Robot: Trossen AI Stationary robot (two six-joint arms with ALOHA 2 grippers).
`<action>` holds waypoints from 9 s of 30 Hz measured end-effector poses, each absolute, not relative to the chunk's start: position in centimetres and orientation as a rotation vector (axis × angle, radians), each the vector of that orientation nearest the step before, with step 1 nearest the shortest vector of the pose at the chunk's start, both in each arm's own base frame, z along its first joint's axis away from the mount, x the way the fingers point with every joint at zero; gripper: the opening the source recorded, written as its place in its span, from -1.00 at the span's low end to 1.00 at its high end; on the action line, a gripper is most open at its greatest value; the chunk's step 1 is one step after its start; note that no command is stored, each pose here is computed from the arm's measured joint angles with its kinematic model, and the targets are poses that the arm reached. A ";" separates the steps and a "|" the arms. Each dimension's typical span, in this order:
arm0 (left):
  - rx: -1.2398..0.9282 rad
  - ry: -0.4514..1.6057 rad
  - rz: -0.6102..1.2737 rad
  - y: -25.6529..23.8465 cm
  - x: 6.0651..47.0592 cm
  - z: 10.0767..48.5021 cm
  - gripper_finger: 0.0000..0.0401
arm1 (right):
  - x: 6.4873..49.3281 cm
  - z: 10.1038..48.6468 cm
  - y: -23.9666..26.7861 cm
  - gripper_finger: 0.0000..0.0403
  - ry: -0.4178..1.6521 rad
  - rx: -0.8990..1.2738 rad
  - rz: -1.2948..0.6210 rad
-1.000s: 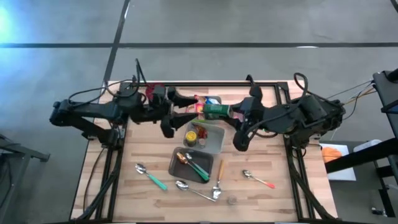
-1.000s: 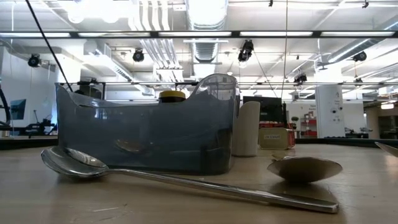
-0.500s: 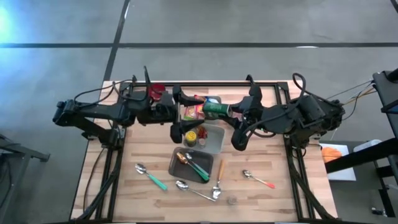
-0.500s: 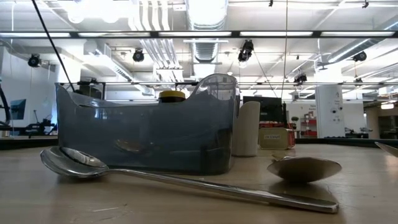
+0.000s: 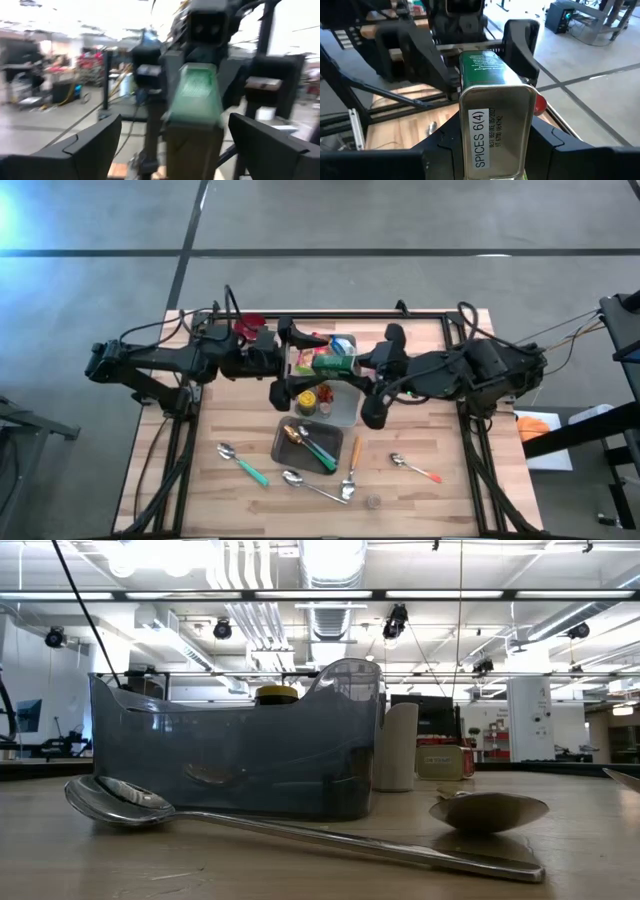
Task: Pick & Place Food Item
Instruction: Put the black seasoning can into the bottom gray bin, then put the light green spoon into the black bin
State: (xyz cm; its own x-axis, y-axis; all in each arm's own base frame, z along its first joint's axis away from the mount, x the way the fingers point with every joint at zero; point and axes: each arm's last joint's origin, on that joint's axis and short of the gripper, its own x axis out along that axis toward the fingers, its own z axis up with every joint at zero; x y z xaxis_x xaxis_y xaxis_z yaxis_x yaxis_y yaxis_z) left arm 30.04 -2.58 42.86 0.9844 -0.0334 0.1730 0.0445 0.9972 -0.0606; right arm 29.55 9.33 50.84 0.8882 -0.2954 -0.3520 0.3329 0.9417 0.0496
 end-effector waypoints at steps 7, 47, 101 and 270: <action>-0.053 -0.196 -0.174 -3.0 30.0 43.1 0.67 | 30.0 51.6 9.6 -0.36 0.279 0.087 -0.278; -0.145 -0.210 -0.273 -3.2 29.8 43.6 -0.45 | 30.5 51.1 10.0 0.68 0.322 0.007 -0.175; -0.411 1.147 0.196 5.0 44.4 28.8 -0.45 | 21.5 48.7 10.8 0.98 0.671 0.234 -0.396; 0.185 1.266 -0.411 -13.8 18.0 13.9 -0.50 | 22.0 47.5 12.6 0.98 0.653 0.145 -0.354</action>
